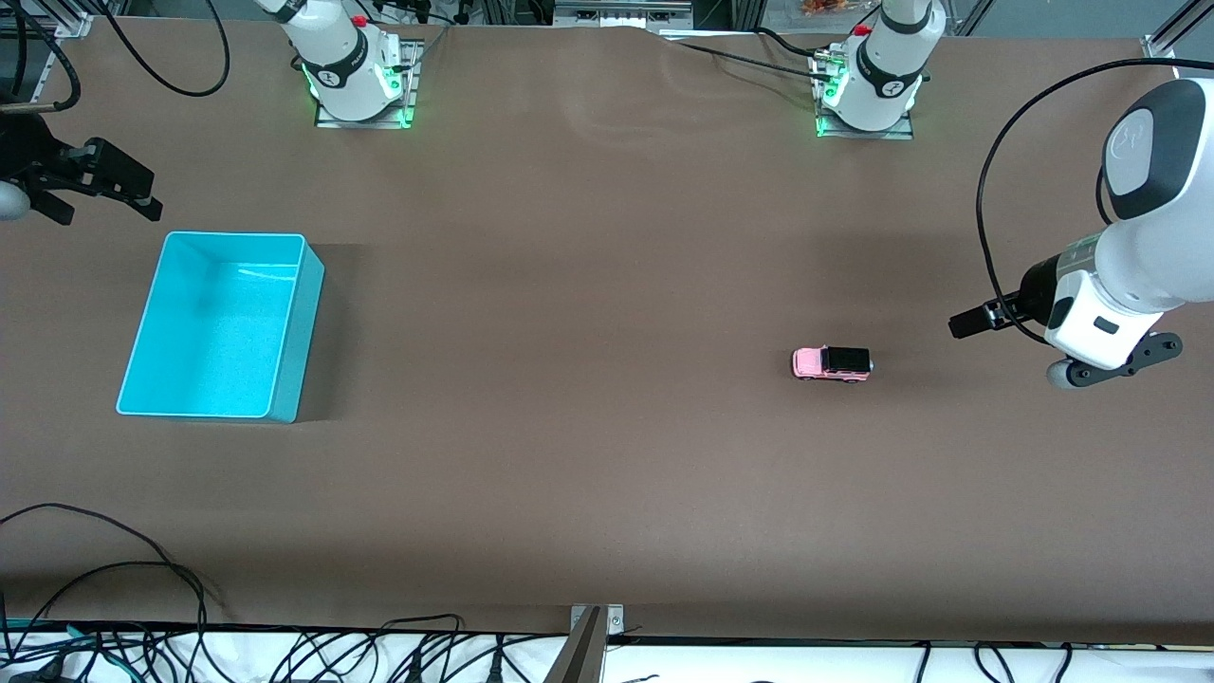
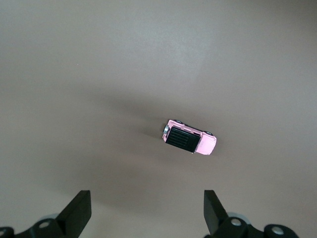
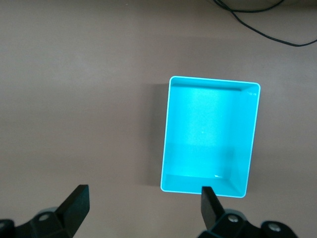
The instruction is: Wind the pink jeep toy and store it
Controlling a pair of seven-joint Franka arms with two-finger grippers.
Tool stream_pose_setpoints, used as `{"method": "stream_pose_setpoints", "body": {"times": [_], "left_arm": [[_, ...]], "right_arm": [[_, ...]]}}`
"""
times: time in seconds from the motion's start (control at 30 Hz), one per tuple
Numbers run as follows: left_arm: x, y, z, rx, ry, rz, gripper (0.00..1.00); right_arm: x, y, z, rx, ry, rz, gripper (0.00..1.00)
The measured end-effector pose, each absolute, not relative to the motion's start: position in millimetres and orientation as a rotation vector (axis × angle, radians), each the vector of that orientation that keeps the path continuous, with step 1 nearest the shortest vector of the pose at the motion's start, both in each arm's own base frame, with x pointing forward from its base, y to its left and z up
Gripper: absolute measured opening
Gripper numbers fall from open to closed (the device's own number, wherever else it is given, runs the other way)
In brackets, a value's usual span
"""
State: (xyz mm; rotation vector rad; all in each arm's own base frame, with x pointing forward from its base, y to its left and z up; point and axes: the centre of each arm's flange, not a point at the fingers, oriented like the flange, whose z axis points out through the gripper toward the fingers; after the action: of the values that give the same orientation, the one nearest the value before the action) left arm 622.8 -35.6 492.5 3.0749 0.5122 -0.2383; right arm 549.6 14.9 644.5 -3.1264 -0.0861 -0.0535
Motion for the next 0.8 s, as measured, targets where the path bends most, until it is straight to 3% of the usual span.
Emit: {"method": "stream_pose_setpoints", "body": {"times": [0.8], "left_arm": [[622.8, -37.2, 492.4, 3.073, 0.530, -0.239, 1.00]], "right_arm": [[549.6, 15.7, 645.0, -3.126, -0.088, -0.055, 1.00]]}}
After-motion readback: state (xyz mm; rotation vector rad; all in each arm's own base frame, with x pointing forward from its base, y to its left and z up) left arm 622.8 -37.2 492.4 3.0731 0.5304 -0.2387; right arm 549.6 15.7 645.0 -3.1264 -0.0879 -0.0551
